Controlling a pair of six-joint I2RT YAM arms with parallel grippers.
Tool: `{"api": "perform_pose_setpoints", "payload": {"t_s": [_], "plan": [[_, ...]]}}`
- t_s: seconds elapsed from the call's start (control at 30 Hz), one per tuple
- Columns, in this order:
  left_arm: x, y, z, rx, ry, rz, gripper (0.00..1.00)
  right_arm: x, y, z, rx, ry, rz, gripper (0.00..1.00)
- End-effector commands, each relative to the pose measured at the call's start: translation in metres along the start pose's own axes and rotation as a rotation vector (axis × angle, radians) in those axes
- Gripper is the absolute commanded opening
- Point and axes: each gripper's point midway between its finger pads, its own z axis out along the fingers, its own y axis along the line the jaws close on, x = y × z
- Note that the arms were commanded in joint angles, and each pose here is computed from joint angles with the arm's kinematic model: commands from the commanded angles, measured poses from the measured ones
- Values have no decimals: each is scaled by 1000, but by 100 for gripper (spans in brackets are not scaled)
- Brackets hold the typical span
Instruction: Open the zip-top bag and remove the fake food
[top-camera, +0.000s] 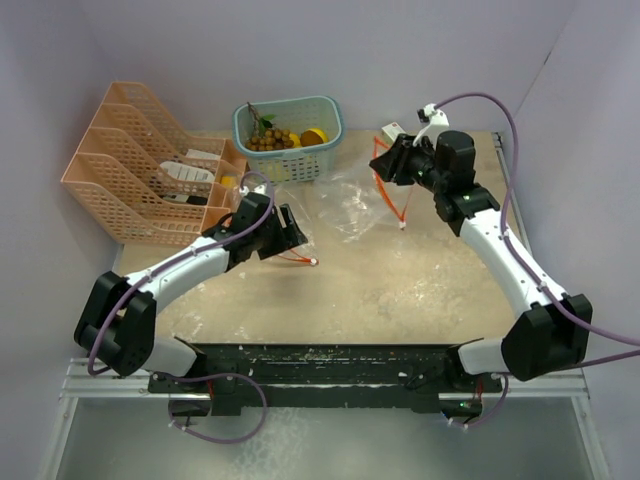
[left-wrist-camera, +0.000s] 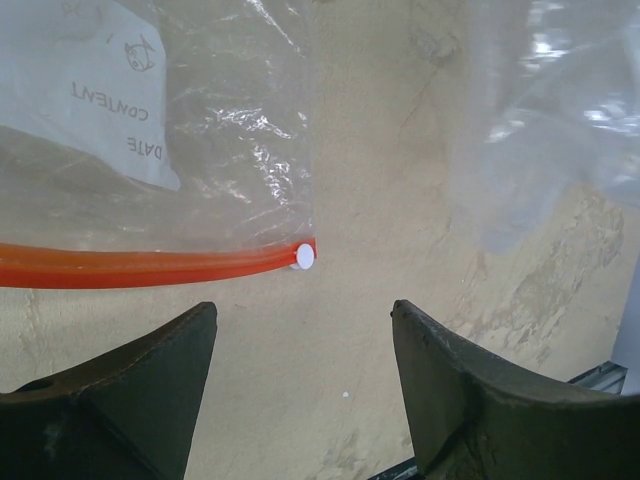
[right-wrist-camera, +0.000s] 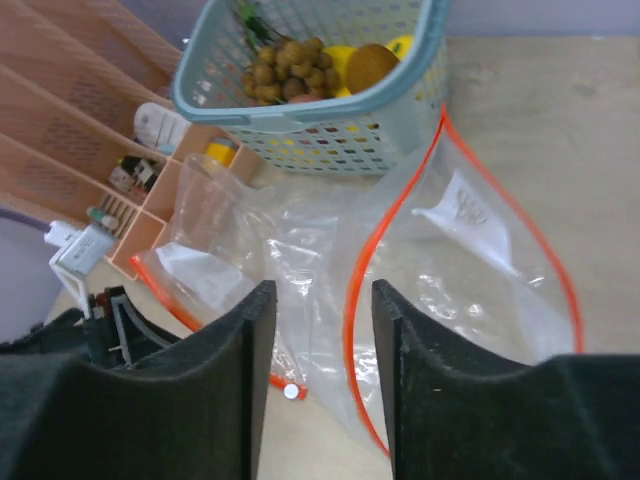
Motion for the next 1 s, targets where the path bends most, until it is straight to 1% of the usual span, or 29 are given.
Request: {"api": "perform_pose_setpoints", "payload": {"t_s": [0.0, 0.07, 0.1, 0.13, 0.17, 0.2, 0.3, 0.43, 0.6, 0.73, 0.97], "plan": [[-4, -7, -4, 40, -28, -14, 74, -45, 44, -5, -179, -109, 28, 62], [-3, -5, -5, 35, -27, -13, 74, -36, 33, -1, -123, -85, 55, 81], [-2, -4, -6, 34, -27, -13, 74, -28, 27, 0, -101, -61, 66, 86], [-2, -3, -6, 33, -26, -11, 75, -20, 22, 2, -80, -41, 77, 94], [-1, -2, -6, 31, -25, -11, 75, -15, 18, 2, -61, -28, 86, 98], [0, -2, -6, 30, -23, -12, 75, -11, 12, 2, -25, -14, 99, 100], [3, 0, -4, 34, -15, -18, 74, 1, -10, -2, 105, 19, 131, 99], [7, 0, -1, 39, -4, -24, 75, -1, -30, -19, 224, -15, 99, 99], [9, 2, 1, 39, 4, -25, 75, 3, -31, -32, 223, -29, 58, 99], [10, 2, 3, 37, 9, -25, 75, 10, -32, -32, 227, -4, 61, 100], [9, 0, 4, 41, 12, -19, 75, 8, -33, -33, 233, -11, 54, 99]]}}
